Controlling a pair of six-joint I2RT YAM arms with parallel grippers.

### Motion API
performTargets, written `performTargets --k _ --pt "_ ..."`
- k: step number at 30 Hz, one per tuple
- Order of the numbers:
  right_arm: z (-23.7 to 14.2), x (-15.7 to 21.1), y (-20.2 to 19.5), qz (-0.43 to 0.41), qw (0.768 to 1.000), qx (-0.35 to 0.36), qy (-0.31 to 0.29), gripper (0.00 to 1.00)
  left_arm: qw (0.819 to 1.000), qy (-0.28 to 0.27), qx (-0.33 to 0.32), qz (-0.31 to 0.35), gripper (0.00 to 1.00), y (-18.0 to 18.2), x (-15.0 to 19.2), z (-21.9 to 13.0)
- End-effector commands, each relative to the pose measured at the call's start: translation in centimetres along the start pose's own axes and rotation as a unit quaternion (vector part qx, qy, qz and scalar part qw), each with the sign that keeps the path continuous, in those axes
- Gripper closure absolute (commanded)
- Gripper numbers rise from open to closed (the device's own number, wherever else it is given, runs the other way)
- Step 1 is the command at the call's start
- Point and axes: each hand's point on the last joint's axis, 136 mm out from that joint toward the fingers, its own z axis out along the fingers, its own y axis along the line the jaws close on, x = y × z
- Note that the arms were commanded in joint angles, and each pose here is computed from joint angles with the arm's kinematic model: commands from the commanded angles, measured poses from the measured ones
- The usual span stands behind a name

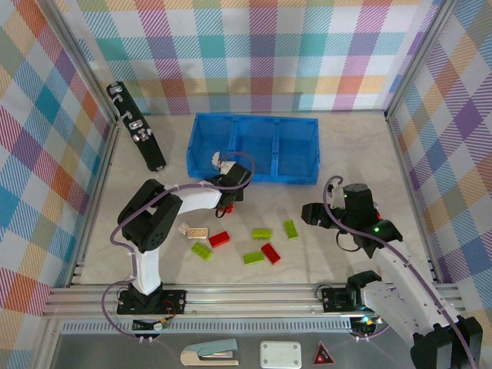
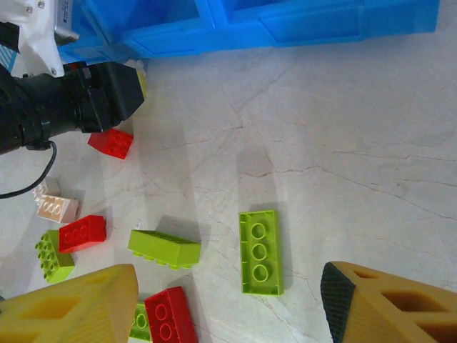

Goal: Sort the legos into containers by color
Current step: Pick up the lego from the center of the table.

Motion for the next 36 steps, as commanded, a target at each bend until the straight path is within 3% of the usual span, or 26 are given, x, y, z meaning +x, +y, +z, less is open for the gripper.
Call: performTargets --k 1,20,30,36 --pt "-0.4 -0.2 0.3 -0.006 1.000 -0.002 -0.005 0.30 1.000 0.006 0.010 0.015 0.58 0.5 -0.2 -1.6" --pt "-0.4 0.0 0.2 -0.002 1.000 -0.002 -0.005 0.30 0.997 0.042 0.036 0.062 0.58 0.9 -0.3 -5.4" --pt "-0.4 -0.4 0.4 -0.004 1.000 -0.004 -0.007 0.30 0.998 0.011 0.036 0.056 0.58 2.6 -3.8 -8.4" --pt "-0.4 -0.5 0.4 -0.004 1.000 -0.004 -0.008 0.30 0.999 0.002 0.036 0.041 0.58 4.2 -6.5 -8.4"
